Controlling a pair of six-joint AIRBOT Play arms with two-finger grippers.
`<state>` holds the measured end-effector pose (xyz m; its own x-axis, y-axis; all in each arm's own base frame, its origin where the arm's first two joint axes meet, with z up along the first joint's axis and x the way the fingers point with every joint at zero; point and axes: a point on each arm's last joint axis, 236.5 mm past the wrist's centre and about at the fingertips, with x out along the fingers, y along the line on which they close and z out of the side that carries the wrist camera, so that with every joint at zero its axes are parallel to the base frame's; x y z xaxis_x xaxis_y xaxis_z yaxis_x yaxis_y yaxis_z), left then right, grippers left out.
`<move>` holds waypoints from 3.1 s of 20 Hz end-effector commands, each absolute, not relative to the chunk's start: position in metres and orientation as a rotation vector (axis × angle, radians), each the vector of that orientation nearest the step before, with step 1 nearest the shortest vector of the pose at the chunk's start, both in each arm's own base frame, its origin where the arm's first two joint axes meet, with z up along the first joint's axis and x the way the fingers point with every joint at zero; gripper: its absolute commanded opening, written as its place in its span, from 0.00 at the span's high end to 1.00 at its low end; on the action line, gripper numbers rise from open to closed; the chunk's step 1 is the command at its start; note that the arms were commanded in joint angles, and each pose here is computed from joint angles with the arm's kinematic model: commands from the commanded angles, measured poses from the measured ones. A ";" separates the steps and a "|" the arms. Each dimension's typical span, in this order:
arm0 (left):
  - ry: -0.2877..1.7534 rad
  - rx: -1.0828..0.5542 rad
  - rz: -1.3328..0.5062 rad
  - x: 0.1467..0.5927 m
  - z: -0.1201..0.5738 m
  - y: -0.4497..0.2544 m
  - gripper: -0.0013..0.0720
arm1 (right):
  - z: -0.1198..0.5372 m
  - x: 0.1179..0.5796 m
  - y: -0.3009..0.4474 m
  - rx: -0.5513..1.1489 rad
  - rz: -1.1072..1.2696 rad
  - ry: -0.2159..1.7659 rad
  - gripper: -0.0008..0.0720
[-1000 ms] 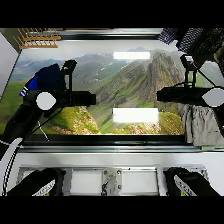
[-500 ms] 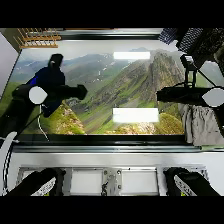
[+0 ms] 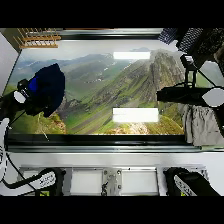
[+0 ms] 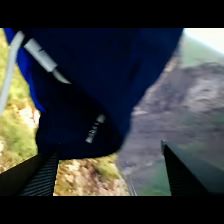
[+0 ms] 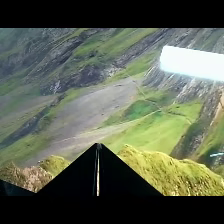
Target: Fold the clothes and pants, and hang the long-sleeved shirts on hangers.
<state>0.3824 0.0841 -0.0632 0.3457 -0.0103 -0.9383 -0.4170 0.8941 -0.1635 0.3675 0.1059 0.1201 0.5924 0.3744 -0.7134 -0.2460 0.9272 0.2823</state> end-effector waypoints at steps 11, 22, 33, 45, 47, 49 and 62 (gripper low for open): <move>0.996 -0.443 -0.058 0.474 -0.009 -0.057 0.97 | 0.120 0.367 0.106 0.160 0.364 0.867 0.98; 0.350 -0.081 -0.682 0.416 0.344 -0.256 0.97 | 0.140 0.384 0.074 0.140 0.259 0.757 0.98; 1.090 -0.151 -0.376 0.364 -0.013 -0.150 0.97 | 0.052 0.360 0.043 0.219 0.167 1.112 0.16; 1.184 -0.253 -0.240 0.350 -0.047 -0.100 0.97 | -0.112 0.305 0.179 0.552 0.385 1.469 0.17; 1.184 -0.253 -0.240 0.350 -0.047 -0.100 0.97 | -0.111 0.312 0.195 0.557 0.390 1.426 0.17; 1.185 -0.253 -0.240 0.350 -0.047 -0.100 0.97 | -0.110 0.315 0.201 0.543 0.400 1.408 0.45; 0.401 -0.334 -0.560 0.314 0.330 -0.148 0.97 | 0.384 0.364 0.110 0.081 0.462 0.303 0.99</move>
<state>0.3635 -0.1313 0.2323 0.7316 -0.4767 -0.4874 0.3105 0.8695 -0.3842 0.4092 0.1289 0.2618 0.7268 0.4930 -0.4783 -0.3957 0.8697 0.2952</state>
